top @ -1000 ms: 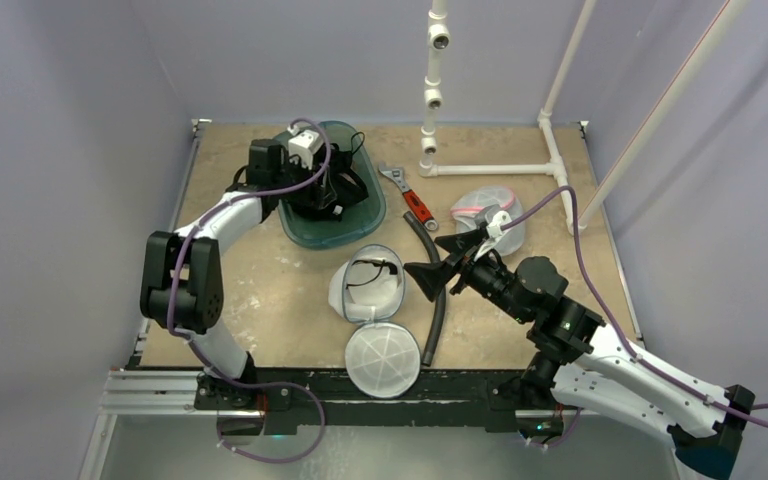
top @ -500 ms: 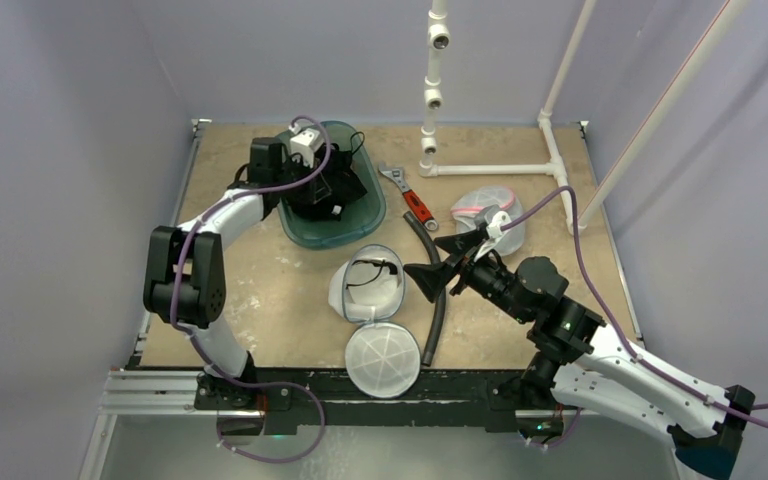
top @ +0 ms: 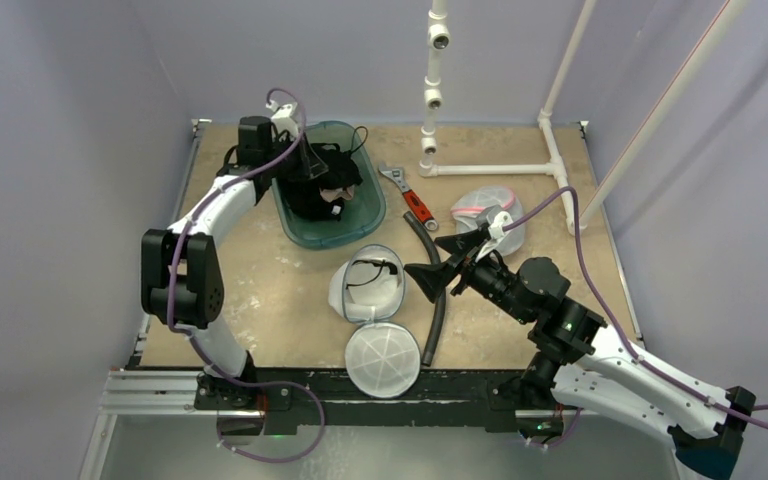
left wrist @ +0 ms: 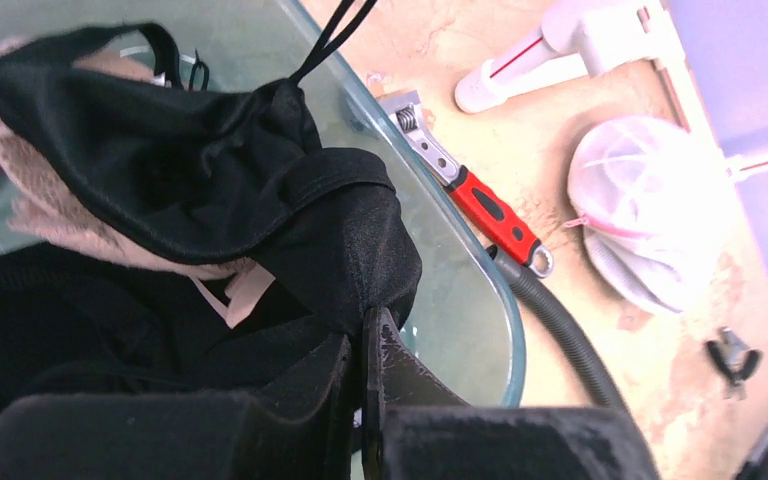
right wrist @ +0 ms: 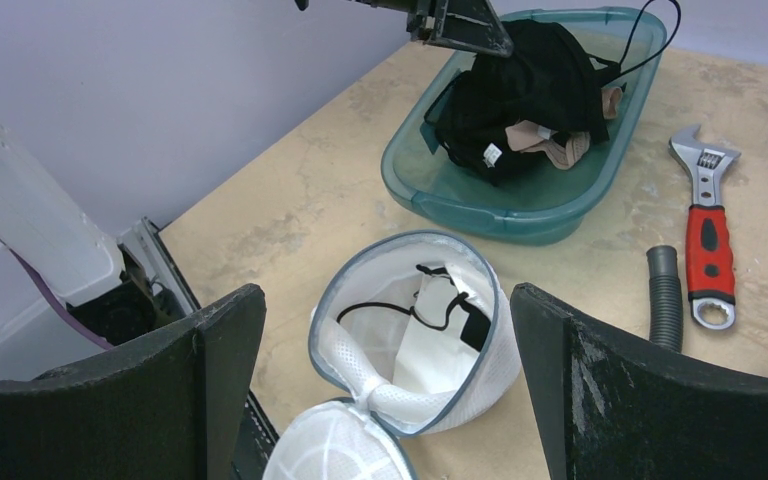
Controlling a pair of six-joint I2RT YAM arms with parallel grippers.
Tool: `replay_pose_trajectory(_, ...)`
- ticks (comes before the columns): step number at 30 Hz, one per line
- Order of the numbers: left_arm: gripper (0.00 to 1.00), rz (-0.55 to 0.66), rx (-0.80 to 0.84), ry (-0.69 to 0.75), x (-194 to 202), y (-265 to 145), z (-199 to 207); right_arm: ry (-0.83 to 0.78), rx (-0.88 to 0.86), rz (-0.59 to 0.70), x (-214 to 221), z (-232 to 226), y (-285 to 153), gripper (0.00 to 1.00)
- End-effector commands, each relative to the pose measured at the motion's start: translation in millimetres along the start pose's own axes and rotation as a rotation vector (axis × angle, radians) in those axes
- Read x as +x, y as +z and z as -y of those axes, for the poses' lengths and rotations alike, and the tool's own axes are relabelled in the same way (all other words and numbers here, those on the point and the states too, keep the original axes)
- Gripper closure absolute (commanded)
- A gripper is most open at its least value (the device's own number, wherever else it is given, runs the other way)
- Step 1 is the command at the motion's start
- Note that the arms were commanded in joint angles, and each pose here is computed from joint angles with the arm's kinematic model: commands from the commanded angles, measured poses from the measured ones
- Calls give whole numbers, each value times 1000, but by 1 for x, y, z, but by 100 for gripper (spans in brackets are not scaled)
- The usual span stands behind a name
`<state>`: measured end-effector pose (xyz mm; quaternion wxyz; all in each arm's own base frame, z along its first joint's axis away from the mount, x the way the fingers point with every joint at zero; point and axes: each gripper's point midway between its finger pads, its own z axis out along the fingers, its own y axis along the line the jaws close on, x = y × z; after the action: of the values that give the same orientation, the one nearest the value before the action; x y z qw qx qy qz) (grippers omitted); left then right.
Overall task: Unzip the laundry bag and remove the bra
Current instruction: Adjust the bra in the bin.
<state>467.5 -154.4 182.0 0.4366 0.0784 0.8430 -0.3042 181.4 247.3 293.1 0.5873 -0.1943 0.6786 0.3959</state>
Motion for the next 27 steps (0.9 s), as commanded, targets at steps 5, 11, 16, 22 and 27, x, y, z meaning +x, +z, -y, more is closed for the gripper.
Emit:
replay_pose_trajectory(5,100,28,62,-312,-30,-26,19,4,-21,48,-12,-5,1,5)
replay_pose_trajectory(11,100,-8,66,-389,-6,-34,24,5,-22,51,-13,-5,0,5)
replay_pose_trajectory(16,100,-92,-10,-411,37,-33,6,5,-20,51,-12,-4,2,5)
replay_pose_trajectory(22,67,-181,-124,-380,75,-38,-16,6,-18,49,-11,-4,2,5)
replay_pose_trajectory(27,44,-89,-168,-270,35,-58,-11,5,-17,44,-10,-4,5,5)
